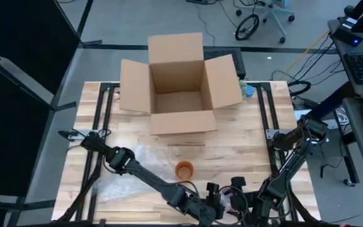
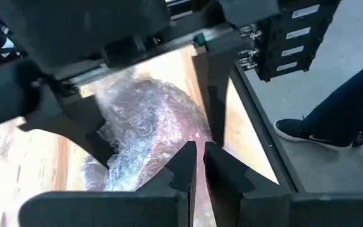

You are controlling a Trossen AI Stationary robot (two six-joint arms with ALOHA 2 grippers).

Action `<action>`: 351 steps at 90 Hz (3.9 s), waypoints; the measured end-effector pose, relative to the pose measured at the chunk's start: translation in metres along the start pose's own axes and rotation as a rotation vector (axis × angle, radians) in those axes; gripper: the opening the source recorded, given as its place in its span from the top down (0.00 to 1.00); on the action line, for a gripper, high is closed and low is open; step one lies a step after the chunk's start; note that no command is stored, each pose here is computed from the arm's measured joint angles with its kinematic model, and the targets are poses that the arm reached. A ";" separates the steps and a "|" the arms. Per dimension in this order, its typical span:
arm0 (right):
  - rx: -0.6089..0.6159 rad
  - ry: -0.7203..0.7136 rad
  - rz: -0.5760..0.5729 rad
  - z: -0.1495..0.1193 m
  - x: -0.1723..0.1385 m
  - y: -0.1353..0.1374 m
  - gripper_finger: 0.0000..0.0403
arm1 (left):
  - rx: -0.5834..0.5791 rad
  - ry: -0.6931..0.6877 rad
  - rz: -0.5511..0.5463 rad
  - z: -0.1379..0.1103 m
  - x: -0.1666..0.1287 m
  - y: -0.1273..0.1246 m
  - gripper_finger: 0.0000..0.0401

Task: Wrap mug
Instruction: Wrap the pink mug with the transparent bubble wrap, then put the wrapped pink mug into the brown cardboard box

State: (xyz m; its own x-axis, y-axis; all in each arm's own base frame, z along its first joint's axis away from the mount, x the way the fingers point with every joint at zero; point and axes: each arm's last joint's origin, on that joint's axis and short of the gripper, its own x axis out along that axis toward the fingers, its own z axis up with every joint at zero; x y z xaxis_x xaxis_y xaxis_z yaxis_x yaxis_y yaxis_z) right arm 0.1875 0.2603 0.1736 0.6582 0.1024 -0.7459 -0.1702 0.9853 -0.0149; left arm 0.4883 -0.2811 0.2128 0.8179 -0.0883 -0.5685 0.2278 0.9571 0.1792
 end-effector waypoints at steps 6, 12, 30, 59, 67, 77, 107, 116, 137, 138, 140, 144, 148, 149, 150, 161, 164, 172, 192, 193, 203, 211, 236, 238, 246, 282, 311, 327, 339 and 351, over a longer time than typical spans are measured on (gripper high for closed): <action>-0.063 -0.003 -0.002 0.001 0.001 -0.001 0.15 | 0.007 0.000 0.014 0.000 -0.002 -0.004 0.95; -0.136 -0.004 -0.003 0.002 0.002 -0.002 0.15 | 0.038 0.006 0.041 -0.001 -0.003 -0.008 0.95; -0.385 0.025 0.044 0.002 0.002 -0.002 0.16 | 0.097 0.003 0.118 -0.002 -0.007 -0.015 0.95; -0.593 0.020 -0.203 0.001 0.003 -0.016 0.16 | 0.153 0.055 0.212 -0.007 -0.007 -0.011 0.95; -0.593 0.040 -0.195 0.005 -0.001 -0.016 0.16 | 0.155 0.059 0.219 -0.007 -0.007 -0.010 0.95; -0.507 0.024 -0.182 0.021 -0.015 -0.012 0.16 | 0.155 0.060 0.231 -0.007 -0.007 -0.009 0.95; -0.141 0.198 -0.023 0.035 -0.019 -0.018 0.16 | 0.155 0.059 0.233 -0.007 -0.007 -0.009 0.95; -0.093 0.219 -0.048 0.037 -0.021 -0.023 0.16 | 0.154 0.058 0.233 -0.007 -0.007 -0.009 0.95; -0.025 0.232 -0.092 0.057 -0.067 -0.030 0.16 | 0.140 0.046 0.234 -0.006 -0.007 -0.009 0.95; -0.026 0.237 -0.103 0.056 -0.069 -0.031 0.16 | 0.140 0.047 0.235 -0.006 -0.007 -0.009 0.95; -0.028 0.245 -0.131 0.053 -0.073 -0.032 0.16 | 0.139 0.047 0.235 -0.006 -0.007 -0.008 0.95; -0.037 0.257 -0.186 0.046 -0.078 -0.035 0.16 | 0.138 0.048 0.237 -0.006 -0.006 -0.007 0.95; -0.052 0.281 -0.233 0.037 -0.081 -0.037 0.16 | 0.136 0.049 0.239 -0.006 -0.006 -0.005 0.95; -0.056 0.287 -0.244 0.035 -0.081 -0.037 0.16 | 0.136 0.049 0.239 -0.006 -0.006 -0.005 0.95; -0.060 0.292 -0.254 0.032 -0.081 -0.038 0.16 | 0.135 0.050 0.239 -0.006 -0.005 -0.005 0.95; -0.056 0.315 -0.296 0.007 -0.068 -0.040 0.16 | 0.133 0.050 0.237 -0.006 -0.005 -0.004 0.95; -0.053 0.310 -0.297 0.000 -0.062 -0.041 0.16 | 0.133 0.051 0.237 -0.006 -0.005 -0.004 0.95; -0.038 0.299 -0.310 -0.019 -0.048 -0.045 0.16 | 0.133 0.051 0.229 -0.006 -0.005 -0.004 0.95; -0.005 0.215 -0.307 -0.041 -0.016 -0.060 0.16 | 0.118 0.057 0.169 -0.006 -0.001 0.004 0.95; -0.005 0.210 -0.302 -0.041 -0.015 -0.060 0.16 | 0.118 0.058 0.171 -0.006 -0.001 0.005 0.95; 0.001 0.156 -0.220 -0.037 -0.007 -0.057 0.16 | 0.117 0.070 0.175 -0.007 0.001 0.009 0.95; 0.012 0.129 -0.141 -0.032 -0.006 -0.050 0.16 | 0.112 0.088 0.175 -0.008 0.001 0.011 0.95; 0.134 0.120 -0.017 -0.034 -0.011 -0.035 0.16 | 0.084 0.193 0.194 -0.019 -0.003 0.012 0.95; 0.134 0.120 -0.017 -0.035 -0.011 -0.034 0.16 | 0.082 0.192 0.196 -0.018 -0.003 0.012 0.95; 0.123 0.105 -0.041 -0.035 -0.011 -0.035 0.16 | 0.081 0.184 0.197 -0.018 -0.002 0.012 0.95; 0.124 0.113 -0.028 -0.027 -0.005 -0.042 0.42 | 0.079 0.185 0.200 -0.018 -0.002 0.014 0.95; 0.100 0.138 -0.014 -0.029 -0.005 -0.042 0.96 | 0.078 0.185 0.199 -0.018 -0.001 0.013 0.95; 0.142 0.140 -0.002 -0.028 -0.006 -0.040 0.96 | 0.074 0.178 0.200 -0.016 -0.004 0.012 0.95; 0.145 0.124 0.056 -0.011 -0.022 -0.028 0.96 | 0.039 0.143 0.173 0.000 -0.033 0.002 0.95; 0.099 0.066 0.111 0.019 -0.050 -0.020 0.96 | 0.028 0.082 0.158 0.032 -0.094 -0.005 0.95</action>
State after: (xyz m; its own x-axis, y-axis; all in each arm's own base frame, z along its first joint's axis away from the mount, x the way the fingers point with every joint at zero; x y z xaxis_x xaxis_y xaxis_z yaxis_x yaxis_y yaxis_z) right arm 0.1721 0.2381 0.2236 0.5889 0.2052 -0.7817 -0.1639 0.9774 0.1332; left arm 0.4268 -0.2864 0.2908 0.7991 0.0866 -0.5949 0.1151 0.9492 0.2928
